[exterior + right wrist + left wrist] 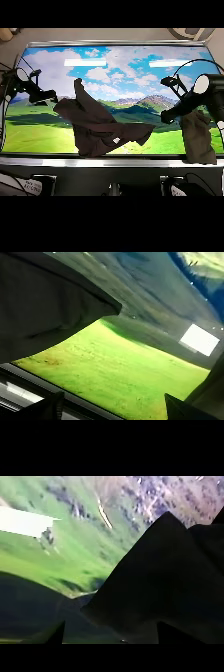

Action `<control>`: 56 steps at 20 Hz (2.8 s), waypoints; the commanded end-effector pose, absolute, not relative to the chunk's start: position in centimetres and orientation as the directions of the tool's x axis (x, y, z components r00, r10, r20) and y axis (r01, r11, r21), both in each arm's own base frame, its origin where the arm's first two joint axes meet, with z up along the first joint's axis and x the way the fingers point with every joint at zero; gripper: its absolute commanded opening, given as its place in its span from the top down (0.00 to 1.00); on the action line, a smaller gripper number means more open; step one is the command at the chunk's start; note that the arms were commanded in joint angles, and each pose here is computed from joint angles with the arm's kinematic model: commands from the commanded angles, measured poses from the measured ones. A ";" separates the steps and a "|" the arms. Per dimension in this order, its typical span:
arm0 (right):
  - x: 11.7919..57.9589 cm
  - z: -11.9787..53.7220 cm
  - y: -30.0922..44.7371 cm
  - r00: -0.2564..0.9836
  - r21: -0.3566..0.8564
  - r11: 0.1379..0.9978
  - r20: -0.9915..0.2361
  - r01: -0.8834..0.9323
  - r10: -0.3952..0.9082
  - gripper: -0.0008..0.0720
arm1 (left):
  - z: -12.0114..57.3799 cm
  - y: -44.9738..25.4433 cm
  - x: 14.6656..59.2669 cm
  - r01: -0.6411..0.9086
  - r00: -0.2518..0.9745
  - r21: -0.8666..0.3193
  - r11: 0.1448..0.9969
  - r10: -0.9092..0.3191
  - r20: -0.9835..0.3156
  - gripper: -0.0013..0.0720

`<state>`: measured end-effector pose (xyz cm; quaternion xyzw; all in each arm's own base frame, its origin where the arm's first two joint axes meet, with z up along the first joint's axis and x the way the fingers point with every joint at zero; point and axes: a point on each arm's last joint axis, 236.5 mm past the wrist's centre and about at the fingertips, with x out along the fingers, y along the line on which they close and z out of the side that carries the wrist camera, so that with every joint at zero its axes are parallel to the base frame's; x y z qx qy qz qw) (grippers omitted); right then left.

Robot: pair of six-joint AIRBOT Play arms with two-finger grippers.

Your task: Fold the shirts.

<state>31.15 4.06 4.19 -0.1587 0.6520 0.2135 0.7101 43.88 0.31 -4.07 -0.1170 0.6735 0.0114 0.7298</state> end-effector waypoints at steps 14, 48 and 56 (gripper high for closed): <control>28.9 -7.0 11.6 -0.044 0.403 0.847 -0.909 -0.348 0.414 0.01 | -6.1 -2.9 45.3 -0.076 0.120 -0.236 0.969 -0.226 -0.967 0.95; 35.8 40.6 2.0 0.945 -0.523 0.818 -0.320 -0.238 0.070 0.95 | 33.7 -4.0 33.3 0.083 0.881 -0.215 0.973 -0.173 -0.440 0.95; 55.2 15.2 4.6 0.701 -0.195 0.902 -0.698 -0.385 0.148 0.95 | 15.7 -4.7 48.3 -0.004 0.791 -0.284 0.959 -0.171 -0.587 0.95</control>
